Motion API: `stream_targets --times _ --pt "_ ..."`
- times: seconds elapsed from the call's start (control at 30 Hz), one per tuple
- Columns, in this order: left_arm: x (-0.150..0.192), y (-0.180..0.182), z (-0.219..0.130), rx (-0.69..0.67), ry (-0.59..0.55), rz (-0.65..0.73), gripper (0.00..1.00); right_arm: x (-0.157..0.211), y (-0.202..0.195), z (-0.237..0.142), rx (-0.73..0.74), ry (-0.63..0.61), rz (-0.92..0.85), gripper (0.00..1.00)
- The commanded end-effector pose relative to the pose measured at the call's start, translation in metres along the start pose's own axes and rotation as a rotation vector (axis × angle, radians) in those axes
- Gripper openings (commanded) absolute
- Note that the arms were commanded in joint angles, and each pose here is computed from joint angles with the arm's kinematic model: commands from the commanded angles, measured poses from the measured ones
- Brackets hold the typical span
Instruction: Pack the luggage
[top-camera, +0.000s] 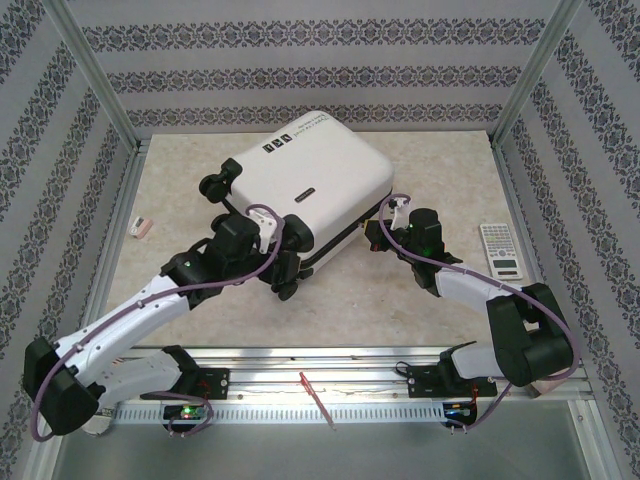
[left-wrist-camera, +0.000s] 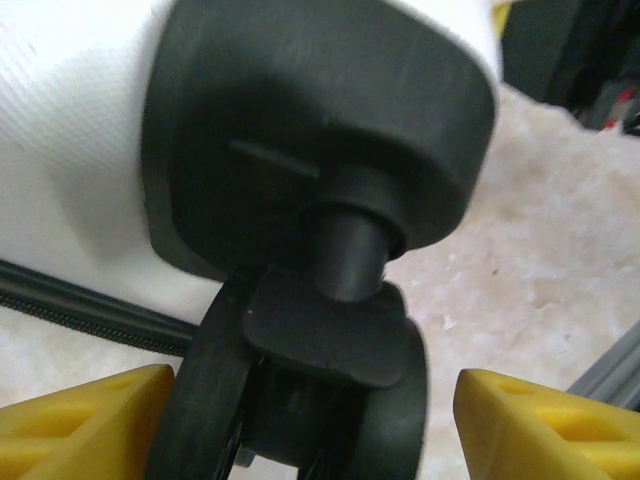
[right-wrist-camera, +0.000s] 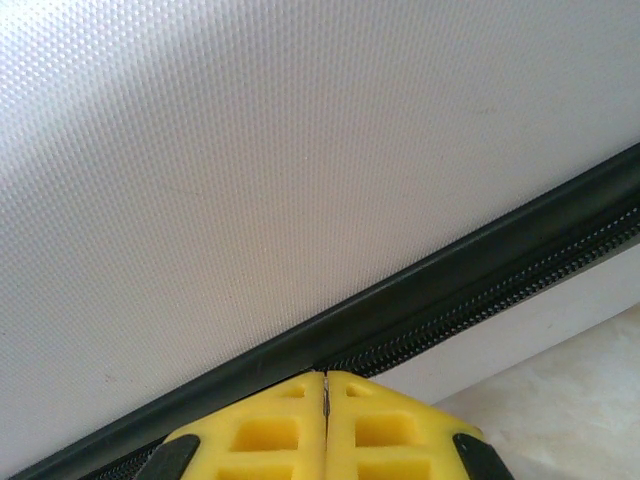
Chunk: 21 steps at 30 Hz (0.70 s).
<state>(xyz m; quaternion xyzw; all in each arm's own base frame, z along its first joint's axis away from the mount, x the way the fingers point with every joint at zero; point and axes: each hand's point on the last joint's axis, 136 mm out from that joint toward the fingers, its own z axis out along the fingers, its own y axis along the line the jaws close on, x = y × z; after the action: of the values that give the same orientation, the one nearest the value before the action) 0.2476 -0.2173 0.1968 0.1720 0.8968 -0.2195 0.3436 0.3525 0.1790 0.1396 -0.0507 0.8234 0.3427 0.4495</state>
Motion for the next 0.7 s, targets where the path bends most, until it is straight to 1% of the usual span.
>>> stream_targets --times 0.0,0.1,0.2,0.27,0.37,0.4,0.5,0.67 --pt "-0.01 0.0 -0.007 -0.059 -0.007 0.066 0.73 -0.005 0.006 0.003 -0.02 0.005 -0.025 0.0" --pt "-0.009 0.0 -0.001 -0.074 0.011 0.087 0.73 -0.004 0.006 0.003 -0.017 0.006 -0.025 0.0" --pt "-0.008 0.0 0.005 -0.089 0.022 0.104 0.67 -0.005 0.004 0.004 -0.009 0.004 -0.031 0.0" --pt "-0.007 0.001 0.01 -0.097 0.026 0.123 0.59 -0.007 0.001 0.006 0.003 0.005 -0.043 0.0" --pt "-0.006 0.006 0.014 -0.128 0.03 0.152 0.33 -0.008 -0.013 0.01 0.063 0.012 -0.068 0.0" --pt "-0.005 0.008 0.014 -0.135 0.029 0.161 0.28 -0.01 -0.021 0.01 0.08 0.008 -0.063 0.0" --pt "-0.004 0.009 0.012 -0.131 0.017 0.19 0.19 -0.022 -0.046 0.008 0.146 -0.031 -0.041 0.0" --pt "-0.003 0.008 0.004 -0.119 -0.006 0.23 0.13 -0.053 -0.081 0.003 0.243 -0.094 -0.034 0.0"
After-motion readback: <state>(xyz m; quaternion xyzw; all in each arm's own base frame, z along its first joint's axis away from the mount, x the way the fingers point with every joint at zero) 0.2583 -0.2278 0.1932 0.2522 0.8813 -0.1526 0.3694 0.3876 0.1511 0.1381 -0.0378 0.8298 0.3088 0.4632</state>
